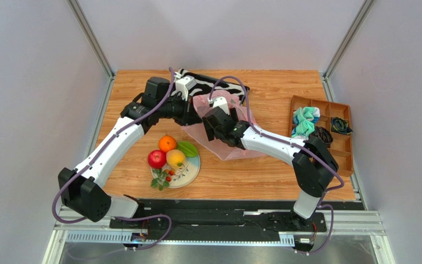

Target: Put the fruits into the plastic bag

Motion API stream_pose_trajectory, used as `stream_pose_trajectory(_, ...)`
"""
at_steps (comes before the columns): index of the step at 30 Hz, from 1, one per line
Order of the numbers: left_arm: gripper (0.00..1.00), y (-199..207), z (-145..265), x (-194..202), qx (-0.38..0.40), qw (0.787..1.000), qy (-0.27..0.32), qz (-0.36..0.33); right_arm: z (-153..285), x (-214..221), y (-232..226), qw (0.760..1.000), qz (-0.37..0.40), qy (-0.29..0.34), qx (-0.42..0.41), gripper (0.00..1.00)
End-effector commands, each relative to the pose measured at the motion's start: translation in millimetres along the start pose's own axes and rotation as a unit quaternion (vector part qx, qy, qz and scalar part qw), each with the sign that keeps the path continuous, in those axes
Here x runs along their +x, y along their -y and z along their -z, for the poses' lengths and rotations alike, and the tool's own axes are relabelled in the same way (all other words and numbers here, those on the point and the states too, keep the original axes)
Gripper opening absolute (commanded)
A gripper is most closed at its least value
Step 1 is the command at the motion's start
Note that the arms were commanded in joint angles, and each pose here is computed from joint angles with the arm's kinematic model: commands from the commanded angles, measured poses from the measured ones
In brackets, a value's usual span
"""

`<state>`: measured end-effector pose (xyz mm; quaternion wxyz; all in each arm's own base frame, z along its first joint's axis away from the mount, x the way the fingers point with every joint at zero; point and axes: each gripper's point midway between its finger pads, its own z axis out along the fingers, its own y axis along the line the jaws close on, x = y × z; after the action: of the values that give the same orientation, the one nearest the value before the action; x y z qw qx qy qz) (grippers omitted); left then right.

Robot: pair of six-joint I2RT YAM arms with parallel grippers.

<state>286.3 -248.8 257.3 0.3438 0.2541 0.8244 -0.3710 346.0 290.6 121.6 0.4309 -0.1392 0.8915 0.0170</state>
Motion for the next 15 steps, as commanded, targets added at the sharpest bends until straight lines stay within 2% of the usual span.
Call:
stream_pose_trajectory(1,0.0,12.4,10.0,-7.9,0.012,1.0,0.017,-0.017,-8.3,-20.2,13.5,0.999,-0.016,0.029,0.034,0.5)
stream_pose_trajectory(4,0.0,12.4,10.5,-7.9,0.011,1.0,0.017,-0.017,-11.1,-14.6,22.4,0.999,-0.019,0.021,0.044,0.53)
stream_pose_trajectory(7,0.0,13.2,10.3,-7.6,0.012,1.0,0.016,-0.017,-10.7,-13.3,25.7,0.999,-0.021,0.02,0.043,0.62)
stream_pose_trajectory(8,0.0,12.9,9.9,-7.4,0.012,1.0,0.016,-0.016,-10.4,-12.8,25.3,0.999,-0.019,0.017,0.04,0.73)
stream_pose_trajectory(10,0.0,13.7,10.5,-8.1,0.013,1.0,0.017,-0.017,-10.1,-14.6,22.5,0.999,-0.019,0.017,0.031,0.88)
stream_pose_trajectory(15,0.0,13.8,10.1,-7.8,0.013,1.0,0.017,-0.017,-9.9,-12.5,17.5,1.0,-0.025,0.008,0.016,0.94)
